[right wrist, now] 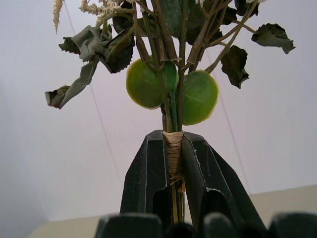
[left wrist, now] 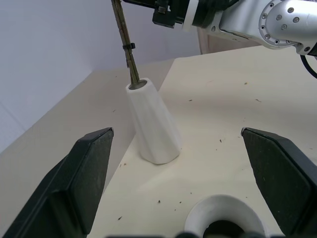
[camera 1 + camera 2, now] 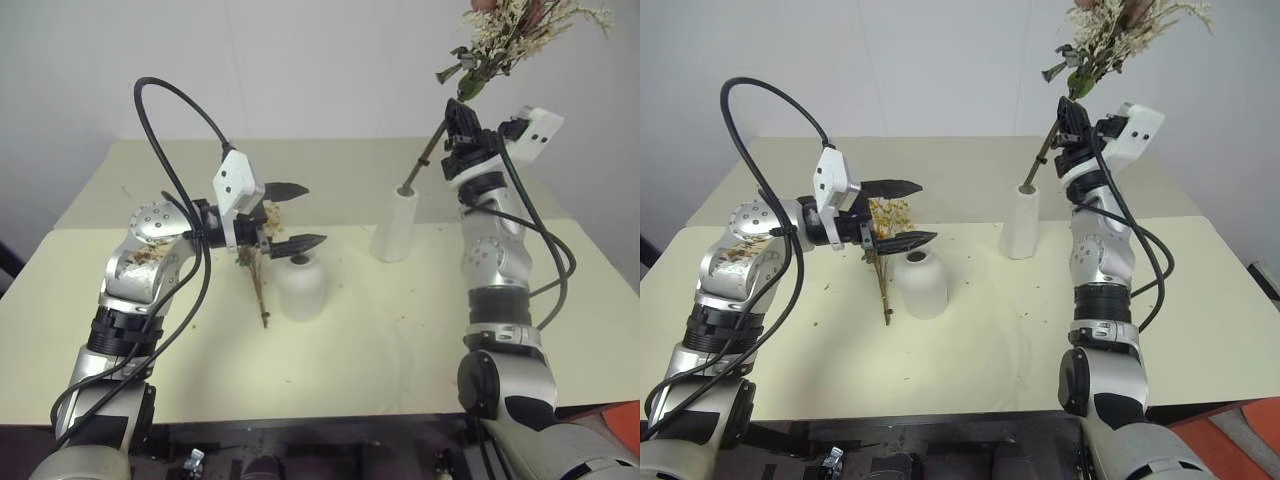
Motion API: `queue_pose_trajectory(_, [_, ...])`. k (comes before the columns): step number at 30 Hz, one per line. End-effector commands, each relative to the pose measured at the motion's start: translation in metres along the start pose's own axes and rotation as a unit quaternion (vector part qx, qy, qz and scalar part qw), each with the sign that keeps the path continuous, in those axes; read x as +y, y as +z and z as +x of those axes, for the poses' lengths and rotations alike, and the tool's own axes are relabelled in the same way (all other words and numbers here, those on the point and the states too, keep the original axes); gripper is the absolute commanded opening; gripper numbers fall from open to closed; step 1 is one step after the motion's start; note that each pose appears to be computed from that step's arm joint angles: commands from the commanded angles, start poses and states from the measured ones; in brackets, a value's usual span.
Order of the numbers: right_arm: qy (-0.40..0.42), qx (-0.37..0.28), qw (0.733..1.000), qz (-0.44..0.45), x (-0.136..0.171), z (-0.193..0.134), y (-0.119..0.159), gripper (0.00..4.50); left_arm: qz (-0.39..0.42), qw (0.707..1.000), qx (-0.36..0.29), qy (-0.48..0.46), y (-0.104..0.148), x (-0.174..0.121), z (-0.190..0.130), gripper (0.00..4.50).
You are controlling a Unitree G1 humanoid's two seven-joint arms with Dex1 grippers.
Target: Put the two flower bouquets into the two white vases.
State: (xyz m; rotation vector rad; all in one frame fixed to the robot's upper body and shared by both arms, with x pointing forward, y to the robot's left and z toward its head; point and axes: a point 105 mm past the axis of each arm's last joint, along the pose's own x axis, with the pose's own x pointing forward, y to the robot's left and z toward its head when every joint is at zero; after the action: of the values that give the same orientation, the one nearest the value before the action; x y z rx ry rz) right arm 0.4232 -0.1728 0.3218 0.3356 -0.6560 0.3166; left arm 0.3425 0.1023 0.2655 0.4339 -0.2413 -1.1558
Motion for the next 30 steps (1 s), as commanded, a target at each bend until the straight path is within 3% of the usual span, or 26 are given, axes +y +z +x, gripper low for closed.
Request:
queue_pose_trajectory(1, [0.019,-0.023,0.999,-0.026,0.005,0.002,0.013,0.21,0.024,1.0,-0.006,0.014,0.011,0.004,-0.008,4.5])
queue_pose_trajectory(30, [0.033,0.049,0.996,-0.074,0.003,-0.011,-0.038,0.21,0.03,0.999,0.001,0.023,0.008,-0.001,-0.015,4.5])
